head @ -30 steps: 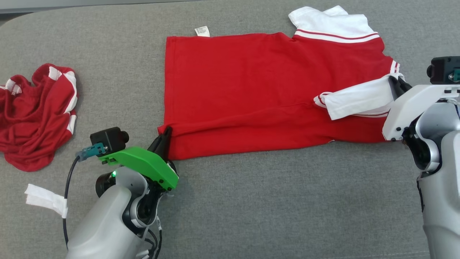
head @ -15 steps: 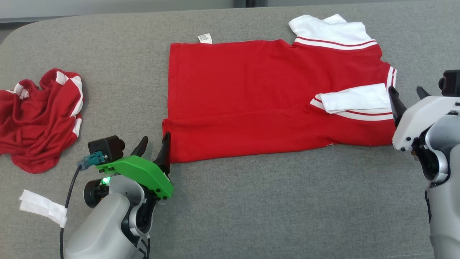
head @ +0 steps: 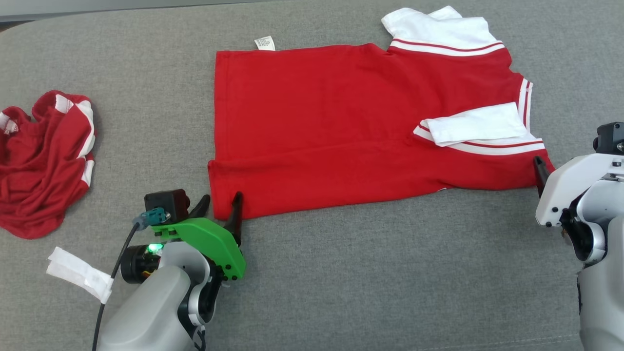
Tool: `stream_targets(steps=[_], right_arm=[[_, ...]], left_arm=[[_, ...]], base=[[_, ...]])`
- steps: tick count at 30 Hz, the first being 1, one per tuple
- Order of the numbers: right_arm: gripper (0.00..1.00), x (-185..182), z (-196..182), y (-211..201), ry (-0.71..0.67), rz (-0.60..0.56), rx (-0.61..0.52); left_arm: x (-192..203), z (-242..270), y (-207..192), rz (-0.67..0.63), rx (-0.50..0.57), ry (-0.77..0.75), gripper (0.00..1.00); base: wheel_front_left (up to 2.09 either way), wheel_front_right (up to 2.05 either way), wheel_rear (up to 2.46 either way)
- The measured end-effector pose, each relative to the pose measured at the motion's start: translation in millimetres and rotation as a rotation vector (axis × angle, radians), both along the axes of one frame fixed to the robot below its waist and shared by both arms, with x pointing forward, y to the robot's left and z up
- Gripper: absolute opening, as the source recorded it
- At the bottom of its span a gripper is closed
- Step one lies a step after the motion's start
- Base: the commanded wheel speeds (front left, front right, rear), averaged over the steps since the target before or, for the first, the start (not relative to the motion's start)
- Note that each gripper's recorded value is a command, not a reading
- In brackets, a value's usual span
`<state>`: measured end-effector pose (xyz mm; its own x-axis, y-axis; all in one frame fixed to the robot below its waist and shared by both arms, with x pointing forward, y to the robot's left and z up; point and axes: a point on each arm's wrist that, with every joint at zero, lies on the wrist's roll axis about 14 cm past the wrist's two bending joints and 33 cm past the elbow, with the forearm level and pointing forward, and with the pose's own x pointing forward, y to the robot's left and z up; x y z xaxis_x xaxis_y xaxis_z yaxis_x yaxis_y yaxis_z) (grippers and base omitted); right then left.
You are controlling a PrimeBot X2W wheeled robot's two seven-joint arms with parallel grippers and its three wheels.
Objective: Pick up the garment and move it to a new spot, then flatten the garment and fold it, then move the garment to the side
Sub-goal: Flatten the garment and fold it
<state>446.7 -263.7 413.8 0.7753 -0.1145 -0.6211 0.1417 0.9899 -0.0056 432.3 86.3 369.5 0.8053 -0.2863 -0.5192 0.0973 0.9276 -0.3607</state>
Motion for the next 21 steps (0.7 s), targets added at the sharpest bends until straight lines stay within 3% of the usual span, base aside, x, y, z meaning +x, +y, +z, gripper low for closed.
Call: stream_targets(steps=[15,16,17,18,21], right_arm=[[1.0,-6.2,-39.8,10.5,0.194,0.058,0.005],[0.45,-8.6,-41.6,10.5,0.204,0.057,0.009],[0.0,-10.2,-42.1,10.2,0.207,0.057,0.012],[0.0,-10.2,-41.5,10.6,0.203,0.056,0.018],[0.0,-10.9,-37.7,11.8,0.173,0.05,0.033]], left_arm=[[-14.9,-19.8,-4.8,-0.062,0.016,0.138,1.0],[-18.1,-22.2,-6.5,-0.079,0.017,0.161,0.79],[-19.6,-22.7,-7.6,-0.089,0.013,0.176,0.38],[-21.0,-23.1,-8.4,-0.096,0.011,0.183,0.0],[-25.2,-23.5,-6.6,-0.104,0.004,0.206,0.0]], base=[[0.0,0.0,0.0],[0.0,0.0,0.0],[0.0,0.0,0.0],[0.0,0.0,0.0],[0.0,0.0,0.0]])
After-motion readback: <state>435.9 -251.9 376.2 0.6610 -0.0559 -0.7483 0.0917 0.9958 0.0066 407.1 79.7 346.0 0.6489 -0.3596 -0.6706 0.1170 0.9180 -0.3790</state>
